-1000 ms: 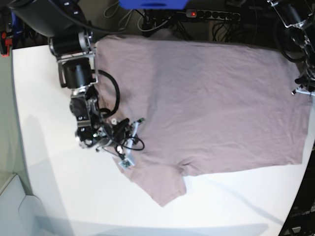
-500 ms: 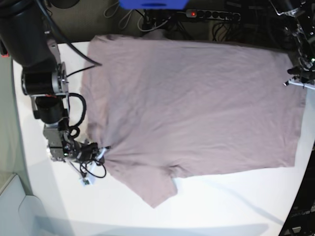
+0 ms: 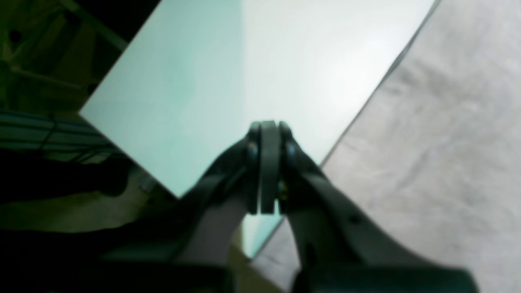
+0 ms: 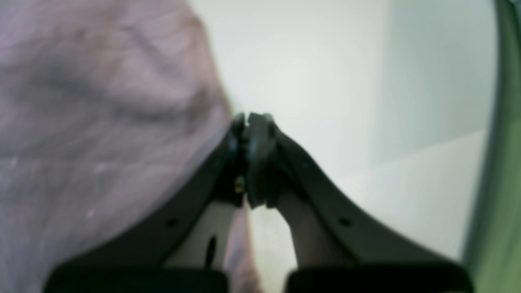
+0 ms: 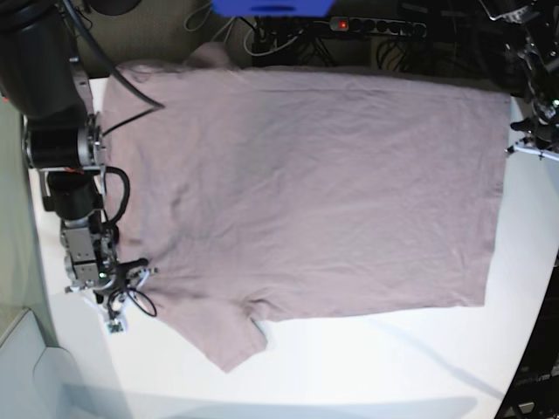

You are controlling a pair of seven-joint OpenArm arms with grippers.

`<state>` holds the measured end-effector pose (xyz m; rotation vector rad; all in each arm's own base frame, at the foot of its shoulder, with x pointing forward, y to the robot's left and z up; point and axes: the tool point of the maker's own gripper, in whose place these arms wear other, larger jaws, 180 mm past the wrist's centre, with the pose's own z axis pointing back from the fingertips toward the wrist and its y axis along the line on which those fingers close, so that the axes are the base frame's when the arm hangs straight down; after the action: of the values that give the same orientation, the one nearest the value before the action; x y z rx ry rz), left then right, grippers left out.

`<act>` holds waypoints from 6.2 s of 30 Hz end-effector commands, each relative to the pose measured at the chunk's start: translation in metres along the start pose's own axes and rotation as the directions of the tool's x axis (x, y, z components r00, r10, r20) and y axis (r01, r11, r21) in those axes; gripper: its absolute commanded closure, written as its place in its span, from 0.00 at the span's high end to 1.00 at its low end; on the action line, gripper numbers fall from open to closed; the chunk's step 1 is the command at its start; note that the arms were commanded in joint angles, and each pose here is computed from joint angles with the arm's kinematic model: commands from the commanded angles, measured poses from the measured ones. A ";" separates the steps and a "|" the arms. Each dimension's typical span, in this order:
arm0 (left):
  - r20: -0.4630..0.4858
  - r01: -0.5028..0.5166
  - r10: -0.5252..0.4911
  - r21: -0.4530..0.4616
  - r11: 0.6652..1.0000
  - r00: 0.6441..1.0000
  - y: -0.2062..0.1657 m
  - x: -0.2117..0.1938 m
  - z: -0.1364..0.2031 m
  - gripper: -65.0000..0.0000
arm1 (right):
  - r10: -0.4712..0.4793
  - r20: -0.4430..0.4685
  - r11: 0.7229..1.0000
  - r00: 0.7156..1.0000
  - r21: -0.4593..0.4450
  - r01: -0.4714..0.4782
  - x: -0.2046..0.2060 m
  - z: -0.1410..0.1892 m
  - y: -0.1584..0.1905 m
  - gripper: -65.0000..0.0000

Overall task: Layout the t-shirt on the table in an organized manner, then fold the t-shirt properly
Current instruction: 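Drag the grasped shirt edge away from the left gripper to flatten it, then move the right gripper to the shirt's collar corner and grasp it, then pull the collar corner with the right gripper away from the left gripper, then grasp the shirt's collar-side corners with both grippers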

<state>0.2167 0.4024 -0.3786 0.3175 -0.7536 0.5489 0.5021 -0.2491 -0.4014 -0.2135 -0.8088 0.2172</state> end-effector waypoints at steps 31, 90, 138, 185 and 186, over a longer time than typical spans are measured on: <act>-0.245 0.053 -0.073 -0.089 0.995 0.967 -0.057 -0.049 -0.068 0.01 | 0.282 0.004 0.922 0.959 0.276 -0.272 -0.008 0.116 0.139 0.00; -0.189 0.012 -0.043 -0.160 0.987 0.981 -0.099 -0.001 -0.060 0.01 | 0.267 -0.126 0.934 0.955 0.277 -0.225 -0.064 0.086 0.119 0.00; -0.097 0.177 -0.195 -0.165 0.970 0.976 -0.078 -0.001 0.014 0.01 | 0.463 -0.275 0.864 0.843 0.352 -0.360 -0.188 0.175 0.100 0.00; -0.151 0.292 -0.309 -0.124 0.948 0.939 -0.038 -0.044 -0.014 0.01 | 0.403 -0.166 0.896 0.900 0.269 -0.352 -0.165 0.239 0.102 0.00; -0.140 0.285 -0.302 -0.131 0.950 0.943 -0.043 -0.043 -0.012 0.01 | 0.401 -0.165 0.897 0.901 0.271 -0.350 -0.164 0.239 0.103 0.00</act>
<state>0.2182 0.3570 -0.4276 0.2770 -0.5485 0.2512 0.2004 -0.1703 -0.3891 -0.1583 -0.4830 0.6375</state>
